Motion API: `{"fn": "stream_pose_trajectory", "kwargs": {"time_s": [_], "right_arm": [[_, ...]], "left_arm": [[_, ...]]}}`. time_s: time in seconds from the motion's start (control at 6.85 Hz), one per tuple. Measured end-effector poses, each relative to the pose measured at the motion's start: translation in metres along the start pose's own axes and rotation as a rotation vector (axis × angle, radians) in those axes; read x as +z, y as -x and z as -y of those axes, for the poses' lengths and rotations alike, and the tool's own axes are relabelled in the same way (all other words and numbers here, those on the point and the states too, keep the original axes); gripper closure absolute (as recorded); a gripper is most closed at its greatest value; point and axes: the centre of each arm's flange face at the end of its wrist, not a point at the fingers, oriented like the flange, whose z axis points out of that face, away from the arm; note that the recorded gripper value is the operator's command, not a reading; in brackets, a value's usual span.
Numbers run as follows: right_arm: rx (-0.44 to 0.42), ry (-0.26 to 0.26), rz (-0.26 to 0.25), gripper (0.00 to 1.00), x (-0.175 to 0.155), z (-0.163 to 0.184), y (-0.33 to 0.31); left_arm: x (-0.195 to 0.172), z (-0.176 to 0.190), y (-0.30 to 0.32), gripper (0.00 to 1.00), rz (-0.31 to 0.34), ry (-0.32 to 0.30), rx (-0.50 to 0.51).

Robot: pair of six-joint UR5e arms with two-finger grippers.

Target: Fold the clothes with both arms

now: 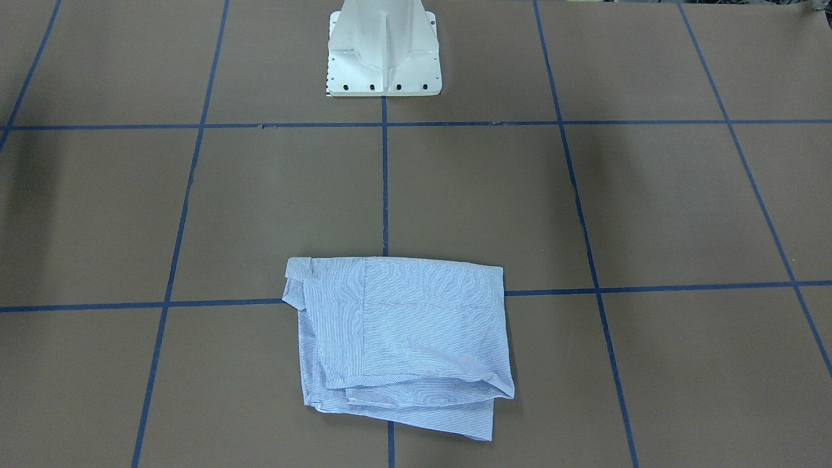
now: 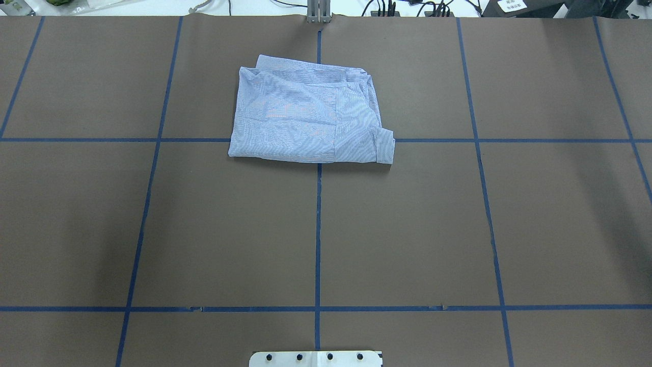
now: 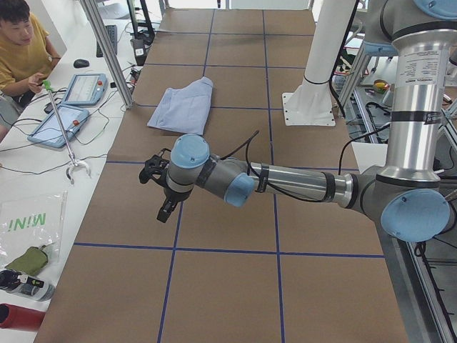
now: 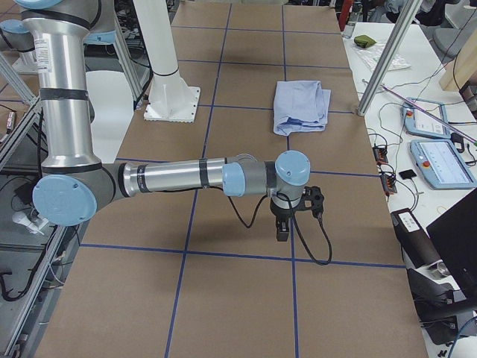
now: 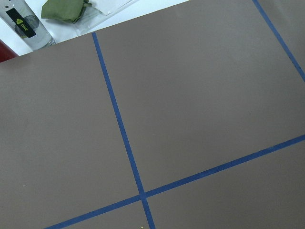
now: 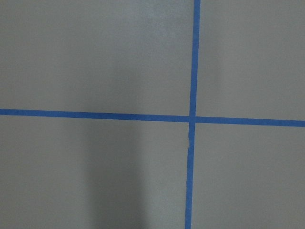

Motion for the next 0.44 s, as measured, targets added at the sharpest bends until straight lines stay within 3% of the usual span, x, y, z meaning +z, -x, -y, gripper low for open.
{"fn": "stream_pose_trajectory", "kwargs": {"time_s": [0.44], "right_arm": [[0.005,-0.004,0.01,0.0,-0.0031,-0.0033,0.0039]], "left_arm": [[0.0002,-0.0014,0.0005,0.0,0.0,0.002,-0.003]]}}
